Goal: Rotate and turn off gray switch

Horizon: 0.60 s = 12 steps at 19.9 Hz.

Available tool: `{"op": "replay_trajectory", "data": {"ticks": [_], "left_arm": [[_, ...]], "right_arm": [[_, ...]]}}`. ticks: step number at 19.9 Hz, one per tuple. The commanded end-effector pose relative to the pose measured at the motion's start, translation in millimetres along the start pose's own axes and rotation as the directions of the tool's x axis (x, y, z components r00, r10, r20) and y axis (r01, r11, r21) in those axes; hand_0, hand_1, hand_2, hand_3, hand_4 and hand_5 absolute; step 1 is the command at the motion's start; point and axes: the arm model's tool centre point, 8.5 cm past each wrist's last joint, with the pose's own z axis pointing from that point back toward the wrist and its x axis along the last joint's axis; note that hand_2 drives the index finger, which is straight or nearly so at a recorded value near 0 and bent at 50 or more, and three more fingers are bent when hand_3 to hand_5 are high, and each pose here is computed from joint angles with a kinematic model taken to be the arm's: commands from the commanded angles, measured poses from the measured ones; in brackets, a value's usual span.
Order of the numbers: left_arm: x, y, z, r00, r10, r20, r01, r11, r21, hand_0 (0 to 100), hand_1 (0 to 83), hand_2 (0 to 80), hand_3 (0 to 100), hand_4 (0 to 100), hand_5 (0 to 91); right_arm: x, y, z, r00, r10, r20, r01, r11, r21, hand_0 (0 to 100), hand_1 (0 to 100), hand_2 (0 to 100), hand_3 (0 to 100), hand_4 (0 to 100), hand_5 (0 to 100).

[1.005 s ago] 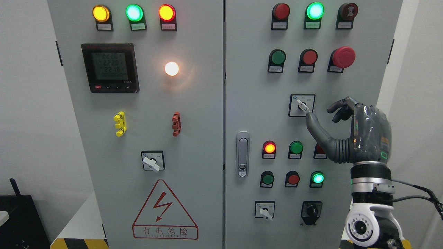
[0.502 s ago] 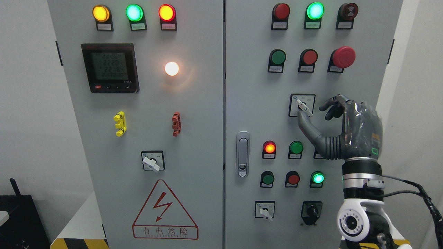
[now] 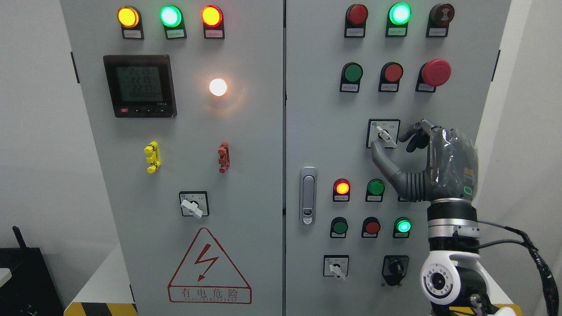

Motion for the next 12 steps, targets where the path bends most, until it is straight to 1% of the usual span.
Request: {"op": "replay_trajectory", "data": {"ticks": [1,5,7,10,12], "left_arm": [[-7.9,0.2,1.1,0.999,0.022,-0.024,-0.022,1.000,0.003,12,38.9,0.0,0,0,0.0],[-8.1,0.0,1.1,0.999,0.022,-0.026,-0.022,1.000,0.001,12,38.9,0.0,0,0,0.0],[-8.1,0.0,1.1,0.999,0.022,-0.026,-0.022,1.000,0.001,12,38.9,0.0,0,0,0.0],[-8.1,0.0,1.1,0.999,0.022,-0.026,-0.022,1.000,0.001,12,38.9,0.0,0,0,0.0],[-8.1,0.0,1.1,0.999,0.022,-0.026,-0.022,1.000,0.001,12,38.9,0.0,0,0,0.0]], "right_arm": [[3.8,3.0,-1.4,1.000,-0.006,0.004,0.006,1.000,0.005,9,38,58,77,74,90],[2.5,5.0,-1.8,1.000,-0.003,-0.004,0.003,1.000,0.010,12,38,58,77,74,90],[2.0,5.0,-1.8,1.000,-0.002,-0.008,0.002,1.000,0.010,17,37,59,78,74,90],[1.0,6.2,-1.9,1.000,-0.001,-0.011,0.001,1.000,0.014,21,36,59,78,74,90],[0.5,6.6,-1.9,1.000,0.000,-0.014,0.000,1.000,0.015,21,37,59,78,74,90]]}}
